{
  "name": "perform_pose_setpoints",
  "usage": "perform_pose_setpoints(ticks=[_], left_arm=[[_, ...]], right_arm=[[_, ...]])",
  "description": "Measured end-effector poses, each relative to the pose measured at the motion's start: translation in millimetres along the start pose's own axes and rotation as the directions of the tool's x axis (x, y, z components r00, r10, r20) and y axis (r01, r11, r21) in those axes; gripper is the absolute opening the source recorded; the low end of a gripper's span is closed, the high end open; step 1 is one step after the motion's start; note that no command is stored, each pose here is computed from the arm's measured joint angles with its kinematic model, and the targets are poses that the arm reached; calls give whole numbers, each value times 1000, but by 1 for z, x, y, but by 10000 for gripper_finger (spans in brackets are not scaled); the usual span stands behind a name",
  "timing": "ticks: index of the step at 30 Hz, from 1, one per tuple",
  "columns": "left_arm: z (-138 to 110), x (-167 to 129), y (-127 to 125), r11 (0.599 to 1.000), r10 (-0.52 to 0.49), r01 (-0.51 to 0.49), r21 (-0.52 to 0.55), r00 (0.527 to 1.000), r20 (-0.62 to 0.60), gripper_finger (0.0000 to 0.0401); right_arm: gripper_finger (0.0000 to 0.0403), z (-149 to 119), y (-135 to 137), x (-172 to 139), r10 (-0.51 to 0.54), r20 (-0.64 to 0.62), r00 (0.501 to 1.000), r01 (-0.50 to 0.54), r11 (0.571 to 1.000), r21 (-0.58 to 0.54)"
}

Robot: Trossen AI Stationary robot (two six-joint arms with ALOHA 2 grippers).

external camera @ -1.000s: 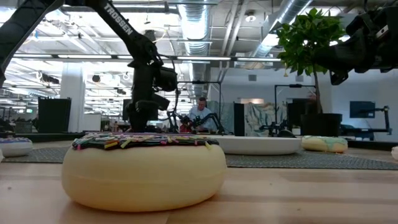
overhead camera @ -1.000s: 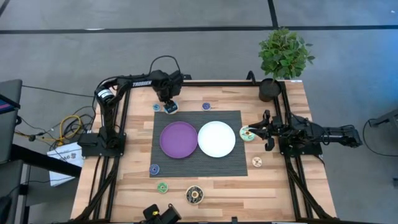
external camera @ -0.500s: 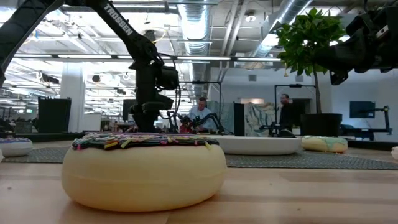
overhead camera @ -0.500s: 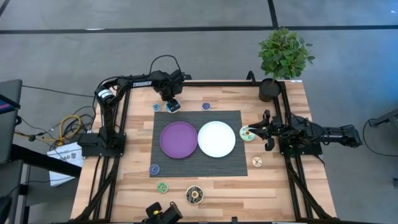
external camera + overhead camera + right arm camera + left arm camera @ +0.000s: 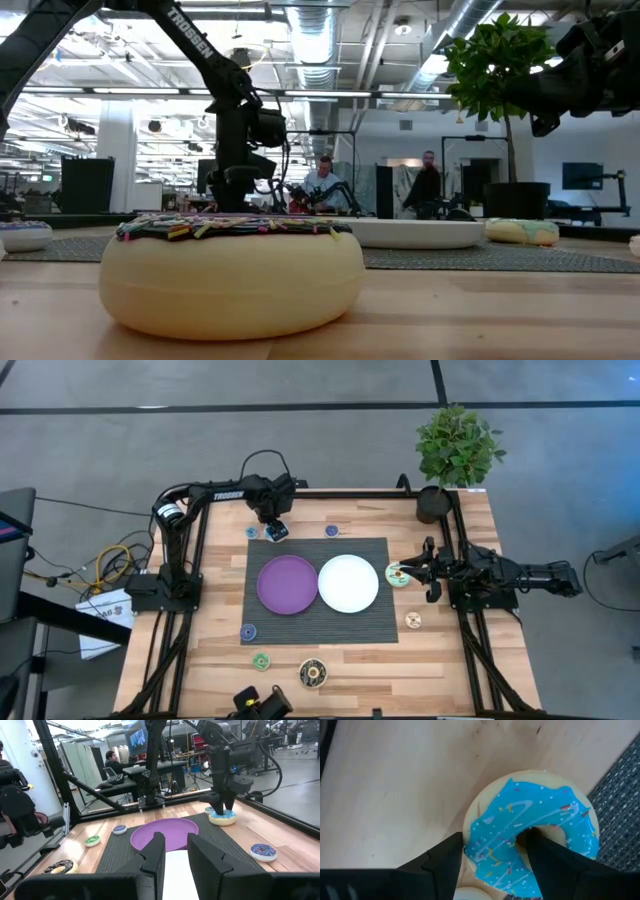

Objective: Pick & Place donuts
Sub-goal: Put the large blue donut on the purple plate

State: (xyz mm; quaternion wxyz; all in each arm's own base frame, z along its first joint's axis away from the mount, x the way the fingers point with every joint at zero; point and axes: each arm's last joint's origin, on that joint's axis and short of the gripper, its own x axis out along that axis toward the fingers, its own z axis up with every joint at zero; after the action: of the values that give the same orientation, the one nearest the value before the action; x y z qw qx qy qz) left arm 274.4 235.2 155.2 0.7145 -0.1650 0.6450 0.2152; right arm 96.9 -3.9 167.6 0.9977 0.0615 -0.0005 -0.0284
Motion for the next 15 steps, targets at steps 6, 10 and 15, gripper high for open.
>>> perform_pose_setpoints(ticks=[6,10,15], left_arm=[[-5,8,-1,1000,-3,3,-21,1000,-9,212],[-6,9,-1,999,-3,3,-33,1000,-9,212],[-5,9,-1,999,-2,2,-44,1000,-1,212]], right_arm=[[73,0,0,0,0,0,1000,0,1000,0],[73,0,0,0,0,0,1000,0,1000,0],[73,0,0,0,0,0,1000,0,1000,0]])
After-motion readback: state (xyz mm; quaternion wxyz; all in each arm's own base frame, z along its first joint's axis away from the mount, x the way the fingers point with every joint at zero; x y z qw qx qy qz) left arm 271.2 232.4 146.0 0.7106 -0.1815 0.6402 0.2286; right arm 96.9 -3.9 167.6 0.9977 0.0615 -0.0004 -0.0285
